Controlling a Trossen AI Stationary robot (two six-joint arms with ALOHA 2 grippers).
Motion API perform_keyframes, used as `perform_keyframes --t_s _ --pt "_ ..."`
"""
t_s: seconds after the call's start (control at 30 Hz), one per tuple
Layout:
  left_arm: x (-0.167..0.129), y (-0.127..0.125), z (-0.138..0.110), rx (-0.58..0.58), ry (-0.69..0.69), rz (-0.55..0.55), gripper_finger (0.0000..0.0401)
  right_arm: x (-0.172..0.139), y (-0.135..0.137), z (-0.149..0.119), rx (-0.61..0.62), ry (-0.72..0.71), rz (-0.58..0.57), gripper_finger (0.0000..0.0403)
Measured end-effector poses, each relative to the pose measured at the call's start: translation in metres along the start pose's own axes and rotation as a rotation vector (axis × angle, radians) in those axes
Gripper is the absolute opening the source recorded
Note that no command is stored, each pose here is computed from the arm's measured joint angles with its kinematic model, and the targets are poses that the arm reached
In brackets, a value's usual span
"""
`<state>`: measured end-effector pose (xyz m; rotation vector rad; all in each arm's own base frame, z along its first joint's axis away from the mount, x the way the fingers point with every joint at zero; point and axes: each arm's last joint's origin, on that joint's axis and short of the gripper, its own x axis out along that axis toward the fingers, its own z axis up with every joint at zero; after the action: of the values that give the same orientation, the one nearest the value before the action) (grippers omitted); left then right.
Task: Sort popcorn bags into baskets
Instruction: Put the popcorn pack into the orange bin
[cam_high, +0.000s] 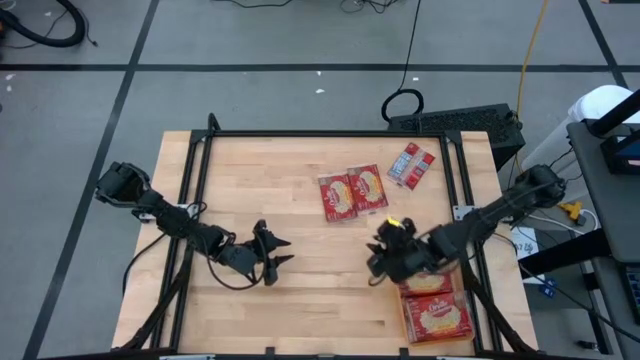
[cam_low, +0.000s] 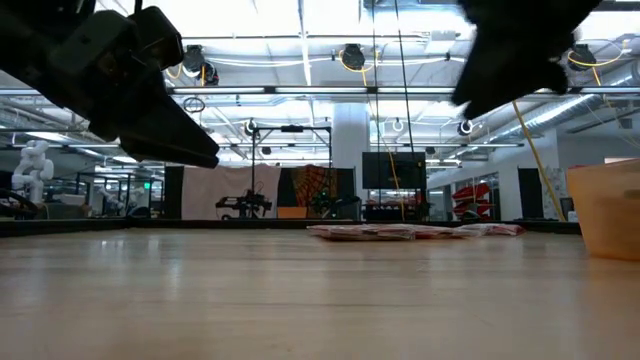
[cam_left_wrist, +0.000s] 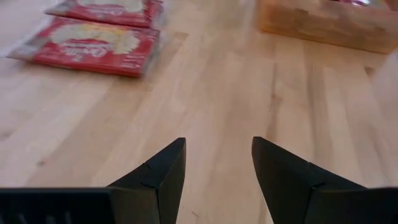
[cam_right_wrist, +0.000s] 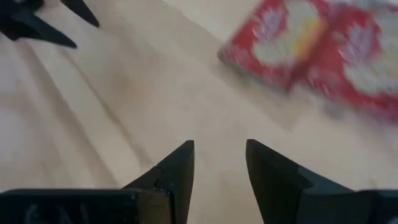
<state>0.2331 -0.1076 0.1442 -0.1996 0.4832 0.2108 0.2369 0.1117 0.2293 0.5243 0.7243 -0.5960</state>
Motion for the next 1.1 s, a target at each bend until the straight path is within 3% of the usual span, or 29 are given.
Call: perform_keyframes --t_s 0.27,0.57,0.83,1.0,1.1 --pt "0.005 0.008 0.004 -0.008 -0.011 0.042 0.0186 0.06 -0.016 0.022 -0.219 -0.151 0.189 0.0139" --pt "0.007 0.012 0.006 -0.036 -0.014 0.06 0.0186 0.129 -0.03 0.017 -0.536 -0.102 0.062 0.0162" --pt "0.007 0.011 0.006 -0.076 -0.013 0.052 0.0186 0.158 -0.033 0.016 -0.634 -0.171 0.003 0.018" --pt "0.008 0.013 0.006 -0.078 -0.015 0.061 0.0186 0.168 -0.037 0.02 -0.658 -0.196 -0.002 0.0172" --pt "0.008 0.013 0.007 -0.069 -0.019 0.068 0.0186 0.175 -0.044 0.019 -0.672 -0.141 -0.009 0.016"
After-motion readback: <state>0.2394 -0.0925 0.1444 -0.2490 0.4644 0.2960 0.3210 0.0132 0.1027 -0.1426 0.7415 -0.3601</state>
